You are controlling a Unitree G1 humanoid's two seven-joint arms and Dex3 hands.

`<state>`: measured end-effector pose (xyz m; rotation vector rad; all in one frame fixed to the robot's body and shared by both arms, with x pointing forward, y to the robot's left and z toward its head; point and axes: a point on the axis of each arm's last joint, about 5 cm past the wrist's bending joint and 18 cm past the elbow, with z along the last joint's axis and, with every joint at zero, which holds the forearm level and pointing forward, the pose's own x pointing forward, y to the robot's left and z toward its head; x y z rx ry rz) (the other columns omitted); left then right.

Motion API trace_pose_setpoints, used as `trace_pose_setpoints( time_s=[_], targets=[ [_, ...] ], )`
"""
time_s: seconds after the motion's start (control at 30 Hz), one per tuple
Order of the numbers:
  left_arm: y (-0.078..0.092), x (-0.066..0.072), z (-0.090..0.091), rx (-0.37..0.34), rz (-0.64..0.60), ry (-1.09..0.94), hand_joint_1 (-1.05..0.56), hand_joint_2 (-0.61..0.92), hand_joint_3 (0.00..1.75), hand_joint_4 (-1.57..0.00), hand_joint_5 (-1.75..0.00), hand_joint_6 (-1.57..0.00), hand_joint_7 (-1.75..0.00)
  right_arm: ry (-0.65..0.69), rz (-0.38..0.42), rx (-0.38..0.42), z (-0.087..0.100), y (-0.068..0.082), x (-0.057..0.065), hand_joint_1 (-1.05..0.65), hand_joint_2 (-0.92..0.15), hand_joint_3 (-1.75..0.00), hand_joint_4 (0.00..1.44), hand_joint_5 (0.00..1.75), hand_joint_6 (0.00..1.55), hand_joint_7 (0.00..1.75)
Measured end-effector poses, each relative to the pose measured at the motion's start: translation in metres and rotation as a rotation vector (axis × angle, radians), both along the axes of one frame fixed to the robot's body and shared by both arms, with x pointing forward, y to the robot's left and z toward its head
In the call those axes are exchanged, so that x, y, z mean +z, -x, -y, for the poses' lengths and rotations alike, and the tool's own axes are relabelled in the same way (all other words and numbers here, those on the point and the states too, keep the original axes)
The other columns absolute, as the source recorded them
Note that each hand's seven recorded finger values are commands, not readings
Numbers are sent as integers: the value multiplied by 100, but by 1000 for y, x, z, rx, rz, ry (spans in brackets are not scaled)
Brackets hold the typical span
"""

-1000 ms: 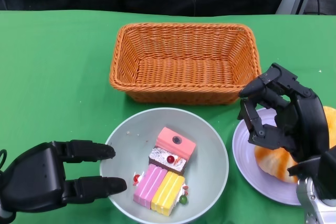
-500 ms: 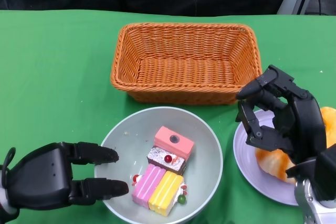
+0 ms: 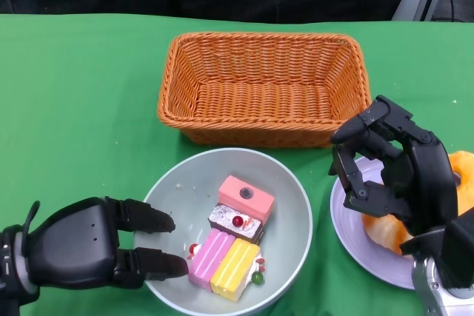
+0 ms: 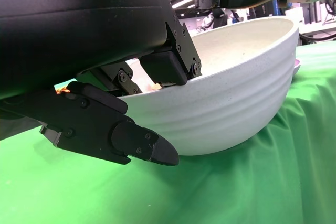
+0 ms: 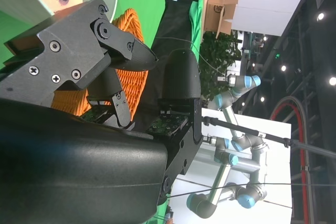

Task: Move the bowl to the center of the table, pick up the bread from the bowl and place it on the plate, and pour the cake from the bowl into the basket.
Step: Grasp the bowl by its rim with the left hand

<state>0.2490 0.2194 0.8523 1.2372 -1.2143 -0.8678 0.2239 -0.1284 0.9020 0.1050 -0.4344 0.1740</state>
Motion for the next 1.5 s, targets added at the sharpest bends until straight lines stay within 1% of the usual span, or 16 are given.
trace_pose_setpoints(
  time_s=[0.3,0.5,0.57,0.8,0.83,0.87,1.0,1.03,1.07,1.1,1.13,1.17,1.2,1.27,1.4,1.5],
  targets=[
    [-1,-1,10,-13,-17,22,-37,92,5,-97,-4,-93,-2,10,1,-2,0,0,0,-10,-54,-103,67,163,61,132],
    [-1,-2,14,-25,-13,39,-37,92,3,-98,-4,-95,-3,11,0,-5,0,0,0,-9,-54,-104,66,163,61,131],
    [-1,-2,15,-26,-10,44,-36,92,3,-100,-5,-96,-3,13,0,-5,0,0,0,-11,-53,-102,65,163,61,131],
    [-4,0,21,-35,-12,39,-35,92,2,-102,-5,-99,-3,13,0,-3,-1,0,0,-8,-54,-103,65,163,62,131],
    [-4,0,21,-35,-14,36,-35,89,1,-108,-9,-107,-7,13,0,-3,-1,0,0,-8,-55,-103,64,163,62,131],
    [-4,0,21,-34,-16,35,-35,89,0,-110,-10,-110,-8,13,0,-3,-1,0,0,-8,-55,-103,64,164,62,131],
    [-3,0,22,-32,-23,35,-36,88,0,-113,-10,-113,-7,14,-4,-2,-1,0,-1,-7,-54,-104,64,164,62,130],
    [-3,0,23,-30,-27,41,-35,88,0,-110,-49,-120,-14,14,-4,-2,-1,0,-1,-9,-54,-103,64,164,62,130],
    [-3,0,23,-28,-32,48,-35,88,0,-98,-92,-122,-20,15,-3,-1,-1,0,-1,-10,-54,-101,64,163,62,130],
    [-3,0,24,-26,-36,55,-35,88,0,-93,-108,-123,-23,15,-3,0,-1,0,-1,-10,-54,-101,64,163,62,130],
    [-2,0,24,-22,-39,62,-33,89,0,-87,-124,-120,-30,15,-3,1,-1,0,-1,-12,-54,-100,64,163,62,130],
    [-2,-1,25,-20,-43,68,-31,90,0,-82,-137,-109,-54,15,-3,1,-1,0,-1,-12,-55,-99,64,163,62,130],
    [-2,-1,26,-22,-48,75,-29,90,0,-81,-144,-100,-74,15,-3,1,-1,0,-1,-11,-55,-98,64,163,62,130],
    [0,-3,27,-24,-57,95,-27,91,0,-80,-149,-92,-92,15,-4,1,-1,0,-1,-11,-55,-99,64,163,62,130],
    [1,-4,28,-25,-60,103,-26,91,0,-79,-151,-89,-98,15,-5,1,-1,0,-1,-11,-55,-99,64,164,62,130],
    [2,-4,28,-26,-66,112,-29,90,0,-79,-148,-89,-94,15,-5,1,-1,0,-1,-12,-55,-98,64,163,61,130]
  ],
)
